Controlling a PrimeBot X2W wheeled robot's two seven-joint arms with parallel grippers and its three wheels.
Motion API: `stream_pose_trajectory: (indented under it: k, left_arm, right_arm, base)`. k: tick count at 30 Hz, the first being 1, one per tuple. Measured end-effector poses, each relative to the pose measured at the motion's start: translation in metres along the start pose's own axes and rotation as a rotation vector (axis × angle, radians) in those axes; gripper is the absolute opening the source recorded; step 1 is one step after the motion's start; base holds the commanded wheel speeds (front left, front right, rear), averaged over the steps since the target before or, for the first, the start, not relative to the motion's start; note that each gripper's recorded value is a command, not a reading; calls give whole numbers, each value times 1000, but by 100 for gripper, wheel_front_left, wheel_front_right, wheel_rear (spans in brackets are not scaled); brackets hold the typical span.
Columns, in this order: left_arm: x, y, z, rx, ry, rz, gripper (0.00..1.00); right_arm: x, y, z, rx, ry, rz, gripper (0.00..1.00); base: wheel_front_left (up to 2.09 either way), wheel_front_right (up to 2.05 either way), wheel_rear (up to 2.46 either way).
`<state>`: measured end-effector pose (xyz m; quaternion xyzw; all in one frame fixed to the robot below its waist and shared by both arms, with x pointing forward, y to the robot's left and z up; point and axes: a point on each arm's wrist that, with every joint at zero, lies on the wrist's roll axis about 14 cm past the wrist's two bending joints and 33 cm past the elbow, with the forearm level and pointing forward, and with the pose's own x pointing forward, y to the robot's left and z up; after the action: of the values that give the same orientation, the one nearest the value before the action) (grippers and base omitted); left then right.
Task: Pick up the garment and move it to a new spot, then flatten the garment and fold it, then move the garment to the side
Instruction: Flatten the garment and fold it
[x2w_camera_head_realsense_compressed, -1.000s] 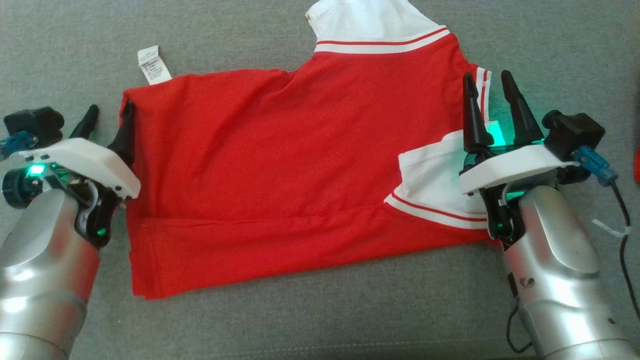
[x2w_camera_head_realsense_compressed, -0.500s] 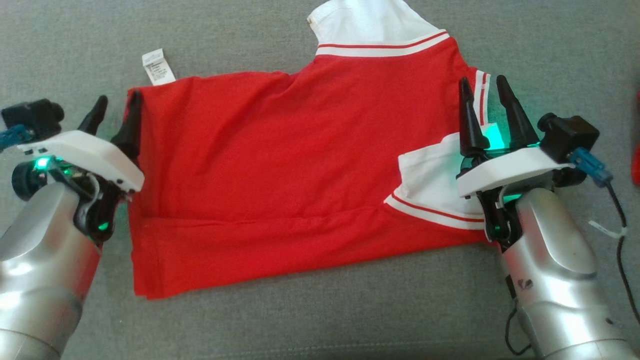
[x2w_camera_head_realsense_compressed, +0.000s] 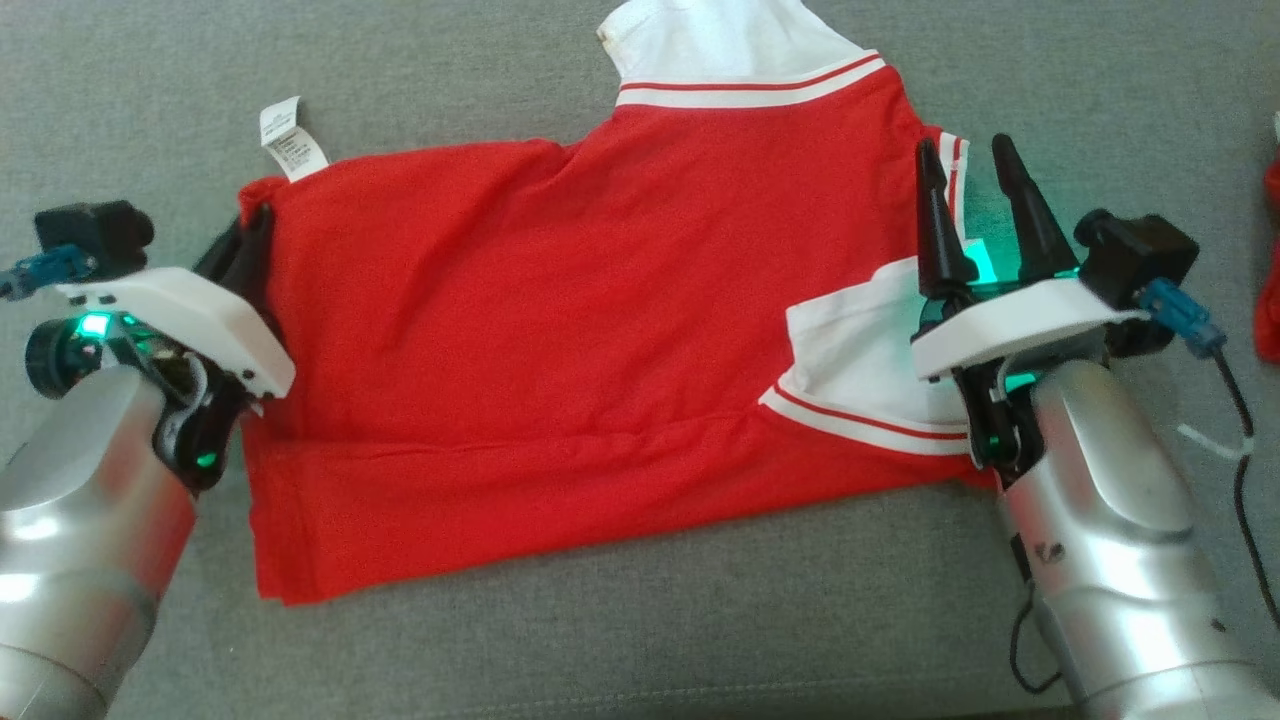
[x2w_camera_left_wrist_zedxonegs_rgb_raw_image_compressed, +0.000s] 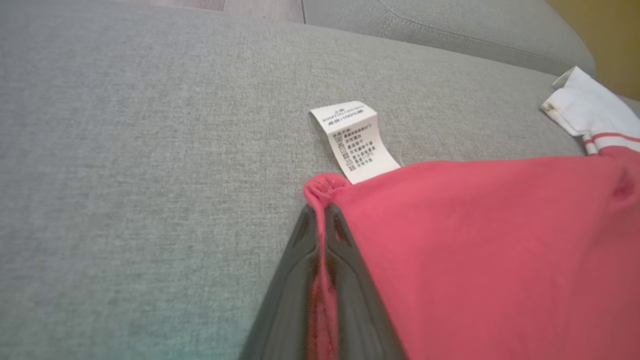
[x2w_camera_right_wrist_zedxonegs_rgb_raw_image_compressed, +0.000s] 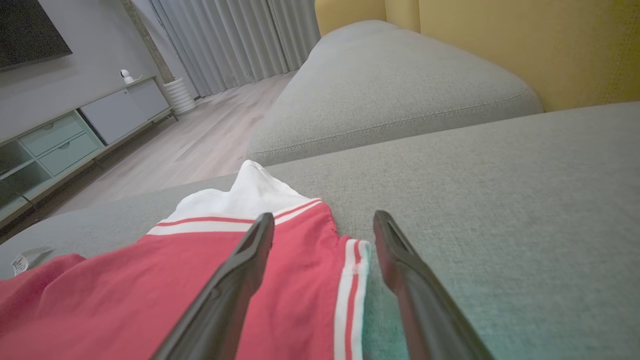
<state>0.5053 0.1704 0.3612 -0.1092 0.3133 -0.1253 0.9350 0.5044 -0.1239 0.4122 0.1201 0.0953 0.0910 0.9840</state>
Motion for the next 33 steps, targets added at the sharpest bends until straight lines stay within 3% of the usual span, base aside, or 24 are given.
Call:
stream_pose_trajectory:
  k: [5,11,20,33]
  left_arm:
    - [-5,4,1,-8,-31,8,0]
    - [-22,29,35,16,-211,82,0]
    - [-37,31,33,-7,-268,106,0]
    - [-36,26,29,-10,-265,106,0]
  right_arm:
    - [14,7,10,-40,-16,26,100]
    - [44,15,21,-127,5,59,100]
    - [99,37,9,-296,224,133,100]
    - [153,48,-38,-424,485,155,100]
  base:
    - [0,0,0]
    - [0,0,0]
    - [0,0,0]
    - [0,0,0]
